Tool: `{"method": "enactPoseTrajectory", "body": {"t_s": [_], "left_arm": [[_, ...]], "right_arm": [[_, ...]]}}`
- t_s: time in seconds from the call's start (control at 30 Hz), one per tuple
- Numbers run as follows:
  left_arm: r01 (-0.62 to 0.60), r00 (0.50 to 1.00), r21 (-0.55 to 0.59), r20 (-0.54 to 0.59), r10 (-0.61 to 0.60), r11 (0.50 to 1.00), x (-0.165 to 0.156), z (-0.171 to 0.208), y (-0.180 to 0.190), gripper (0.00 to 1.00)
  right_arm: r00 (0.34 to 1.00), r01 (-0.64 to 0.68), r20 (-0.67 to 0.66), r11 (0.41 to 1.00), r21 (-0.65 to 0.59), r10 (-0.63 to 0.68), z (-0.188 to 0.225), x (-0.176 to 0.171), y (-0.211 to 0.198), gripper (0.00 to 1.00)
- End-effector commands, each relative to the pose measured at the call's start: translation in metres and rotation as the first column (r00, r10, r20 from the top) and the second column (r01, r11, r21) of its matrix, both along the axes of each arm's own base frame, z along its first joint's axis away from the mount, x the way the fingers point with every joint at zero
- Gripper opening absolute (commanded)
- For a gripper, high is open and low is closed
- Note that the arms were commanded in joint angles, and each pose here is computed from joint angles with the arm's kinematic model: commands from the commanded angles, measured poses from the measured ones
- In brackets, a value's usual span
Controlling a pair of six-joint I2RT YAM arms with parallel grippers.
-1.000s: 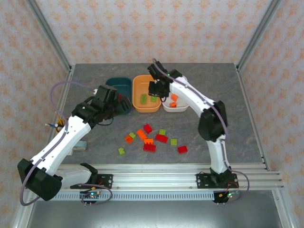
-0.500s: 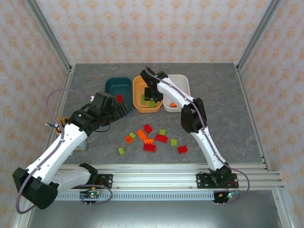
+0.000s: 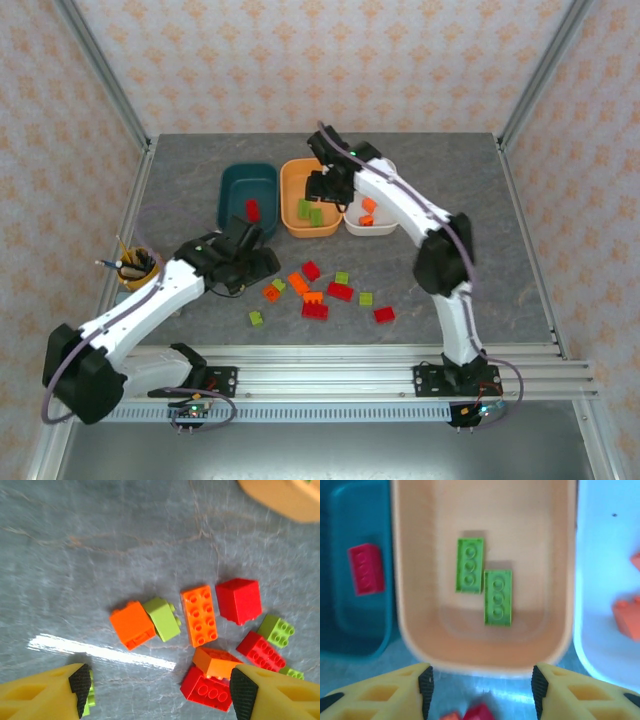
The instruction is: Sort the legos into containers by color
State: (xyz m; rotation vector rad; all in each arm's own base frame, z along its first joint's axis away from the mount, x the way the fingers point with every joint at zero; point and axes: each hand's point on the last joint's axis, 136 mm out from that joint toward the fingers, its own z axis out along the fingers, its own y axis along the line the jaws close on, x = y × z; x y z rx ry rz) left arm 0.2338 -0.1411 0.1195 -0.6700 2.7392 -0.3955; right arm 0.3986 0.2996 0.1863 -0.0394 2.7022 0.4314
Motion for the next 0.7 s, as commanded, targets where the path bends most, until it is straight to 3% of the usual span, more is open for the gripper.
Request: {"method": "enactPoseTrajectory", "body": {"t_s": [0.0, 0.17, 0.33, 0.67], "left_arm": [[-0.017, 1.000, -0.025, 0.012, 0.017, 1.000, 0.019, 0.006, -0.032, 0.75], [-0.050, 0.997, 0.002, -0.061, 0.050, 0.999, 0.034, -0.018, -0.068, 0.72], [-0.075, 0.995, 0.033, -0.065, 0.078, 0.997, 0.054, -0.027, -0.085, 0.70], [-0.107, 0.986, 0.064, -0.123, 0.114, 0.992, 0.072, -0.061, -0.104, 0.58]], "right_arm": [[0.991, -0.051, 0.132, 0.992, 0.116, 0.035, 0.032, -0.032, -0.012, 0.56], [0.982, -0.145, 0.162, 0.941, 0.306, 0.099, 0.013, -0.108, -0.032, 0.64], [0.976, -0.138, 0.202, 0.941, 0.308, 0.077, -0.007, -0.157, -0.074, 0.68], [0.983, -0.079, 0.180, 0.951, 0.299, 0.025, -0.021, -0.180, -0.100, 0.69]]}}
